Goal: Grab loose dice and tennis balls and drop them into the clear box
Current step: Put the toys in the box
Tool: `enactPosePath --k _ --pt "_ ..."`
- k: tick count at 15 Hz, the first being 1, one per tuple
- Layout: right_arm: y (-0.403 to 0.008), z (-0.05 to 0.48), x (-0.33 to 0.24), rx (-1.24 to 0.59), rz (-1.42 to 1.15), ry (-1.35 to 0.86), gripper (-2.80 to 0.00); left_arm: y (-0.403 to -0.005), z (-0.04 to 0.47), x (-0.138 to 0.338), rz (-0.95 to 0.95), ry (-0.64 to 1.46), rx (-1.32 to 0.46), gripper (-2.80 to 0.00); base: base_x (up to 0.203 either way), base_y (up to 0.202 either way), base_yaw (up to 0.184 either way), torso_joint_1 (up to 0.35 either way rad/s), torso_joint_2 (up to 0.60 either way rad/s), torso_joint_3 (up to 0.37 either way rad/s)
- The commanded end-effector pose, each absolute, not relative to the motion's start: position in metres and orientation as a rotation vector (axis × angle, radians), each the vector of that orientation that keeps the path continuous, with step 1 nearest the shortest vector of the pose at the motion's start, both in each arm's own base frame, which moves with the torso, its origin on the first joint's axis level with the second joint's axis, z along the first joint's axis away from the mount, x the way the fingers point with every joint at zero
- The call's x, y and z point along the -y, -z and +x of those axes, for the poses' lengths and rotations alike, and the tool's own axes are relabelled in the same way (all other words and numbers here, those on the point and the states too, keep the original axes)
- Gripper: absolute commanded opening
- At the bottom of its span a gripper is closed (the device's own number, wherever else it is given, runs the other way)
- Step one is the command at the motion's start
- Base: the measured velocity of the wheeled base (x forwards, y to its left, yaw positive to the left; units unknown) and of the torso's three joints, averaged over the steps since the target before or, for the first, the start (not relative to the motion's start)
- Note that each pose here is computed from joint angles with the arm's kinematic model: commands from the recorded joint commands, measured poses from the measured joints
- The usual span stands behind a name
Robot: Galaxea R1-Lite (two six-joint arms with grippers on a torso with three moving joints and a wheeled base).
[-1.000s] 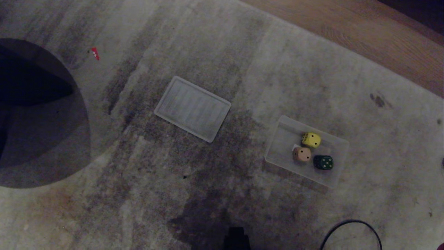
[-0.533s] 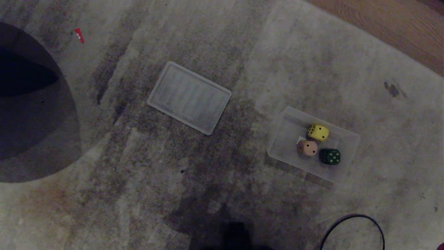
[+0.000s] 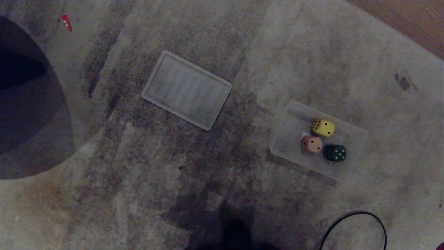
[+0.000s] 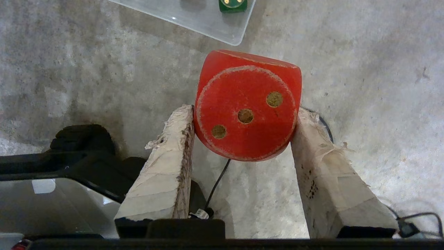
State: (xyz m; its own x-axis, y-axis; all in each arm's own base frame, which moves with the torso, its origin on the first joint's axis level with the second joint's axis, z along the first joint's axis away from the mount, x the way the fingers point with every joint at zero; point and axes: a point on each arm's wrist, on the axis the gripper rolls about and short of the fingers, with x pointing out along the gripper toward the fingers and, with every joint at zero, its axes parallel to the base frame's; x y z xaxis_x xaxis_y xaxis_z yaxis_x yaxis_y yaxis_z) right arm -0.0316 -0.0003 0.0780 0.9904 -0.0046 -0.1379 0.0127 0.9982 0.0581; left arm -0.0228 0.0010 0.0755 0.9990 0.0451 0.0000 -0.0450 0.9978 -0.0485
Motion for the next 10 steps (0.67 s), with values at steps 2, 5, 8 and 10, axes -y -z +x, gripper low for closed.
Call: enactPosePath --k 2,5,8,10 --pt "-0.106 -0.027 0.000 -0.172 0.102 0.006 -2.80 -0.075 -0.023 -0.001 -0.049 -0.046 -0.002 -2.80 0.000 0.000 0.000 0.000 0.00 0.000" --pt "-0.149 0.012 0.000 -0.335 0.210 0.028 -2.80 -0.075 -0.023 -0.001 -0.049 -0.046 -0.002 -2.80 0.000 0.000 0.000 0.000 0.00 0.000" --pt "-0.169 0.075 -0.001 -0.450 0.291 0.058 -2.80 -0.075 -0.023 -0.001 -0.049 -0.046 -0.002 -2.80 0.000 0.000 0.000 0.000 0.00 0.000" --pt "-0.168 0.124 -0.004 -0.484 0.354 0.060 -2.80 -0.075 -0.023 -0.001 -0.049 -0.046 -0.002 -2.80 0.000 0.000 0.000 0.000 0.00 0.000"
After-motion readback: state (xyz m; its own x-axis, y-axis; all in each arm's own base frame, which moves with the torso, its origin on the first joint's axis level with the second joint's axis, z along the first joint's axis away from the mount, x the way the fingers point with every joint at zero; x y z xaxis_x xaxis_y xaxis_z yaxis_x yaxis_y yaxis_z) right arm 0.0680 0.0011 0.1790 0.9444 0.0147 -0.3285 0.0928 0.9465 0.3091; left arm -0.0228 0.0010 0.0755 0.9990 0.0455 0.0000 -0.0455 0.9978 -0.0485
